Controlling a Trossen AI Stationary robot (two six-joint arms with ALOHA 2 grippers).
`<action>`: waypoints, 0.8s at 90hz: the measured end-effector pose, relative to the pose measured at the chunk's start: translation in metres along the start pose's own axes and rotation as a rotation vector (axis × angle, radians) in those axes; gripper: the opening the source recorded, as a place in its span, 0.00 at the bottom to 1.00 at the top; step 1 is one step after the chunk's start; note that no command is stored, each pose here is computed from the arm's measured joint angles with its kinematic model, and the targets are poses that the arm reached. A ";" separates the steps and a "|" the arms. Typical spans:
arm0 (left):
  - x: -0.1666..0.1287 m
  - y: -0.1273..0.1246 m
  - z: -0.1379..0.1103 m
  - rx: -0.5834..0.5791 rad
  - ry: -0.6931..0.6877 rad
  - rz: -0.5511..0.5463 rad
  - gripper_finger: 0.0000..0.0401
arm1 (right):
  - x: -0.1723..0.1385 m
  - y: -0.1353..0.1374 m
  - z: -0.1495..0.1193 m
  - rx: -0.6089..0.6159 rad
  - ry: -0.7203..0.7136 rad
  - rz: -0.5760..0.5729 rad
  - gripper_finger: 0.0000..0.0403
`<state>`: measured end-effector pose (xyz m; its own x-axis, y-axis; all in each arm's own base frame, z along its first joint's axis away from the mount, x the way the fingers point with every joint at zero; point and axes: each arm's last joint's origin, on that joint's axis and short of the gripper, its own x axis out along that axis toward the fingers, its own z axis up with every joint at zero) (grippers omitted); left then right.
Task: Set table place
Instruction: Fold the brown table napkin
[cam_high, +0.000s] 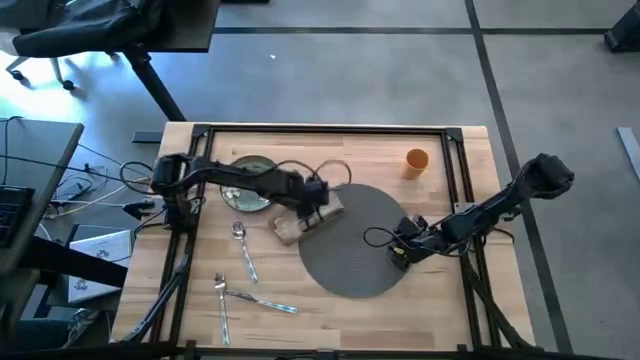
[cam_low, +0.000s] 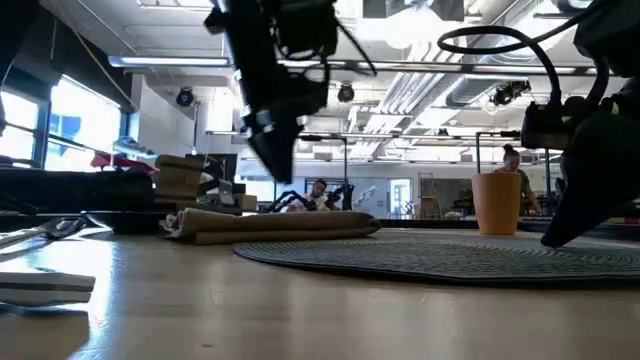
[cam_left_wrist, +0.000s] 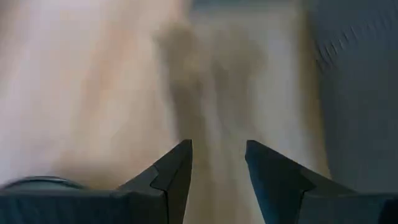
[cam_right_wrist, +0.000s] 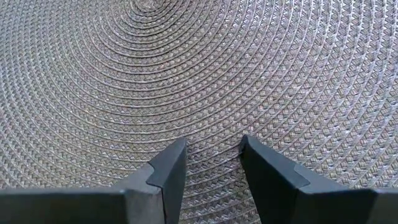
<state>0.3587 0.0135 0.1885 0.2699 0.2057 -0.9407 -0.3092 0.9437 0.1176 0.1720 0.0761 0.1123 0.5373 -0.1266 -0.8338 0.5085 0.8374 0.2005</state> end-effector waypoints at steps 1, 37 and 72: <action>0.002 -0.001 -0.002 0.018 0.000 -0.013 0.34 | 0.000 0.000 0.000 0.000 0.000 0.000 0.34; 0.047 0.006 -0.024 0.169 -0.108 -0.043 0.34 | 0.000 0.000 0.000 0.001 -0.003 0.001 0.34; 0.054 -0.005 -0.052 -0.377 0.000 -0.004 0.34 | 0.000 0.001 0.000 0.002 -0.002 0.006 0.34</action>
<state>0.3270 0.0065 0.1210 0.2715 0.2018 -0.9410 -0.6220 0.7830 -0.0115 0.1724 0.0764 0.1126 0.5417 -0.1230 -0.8315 0.5065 0.8373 0.2061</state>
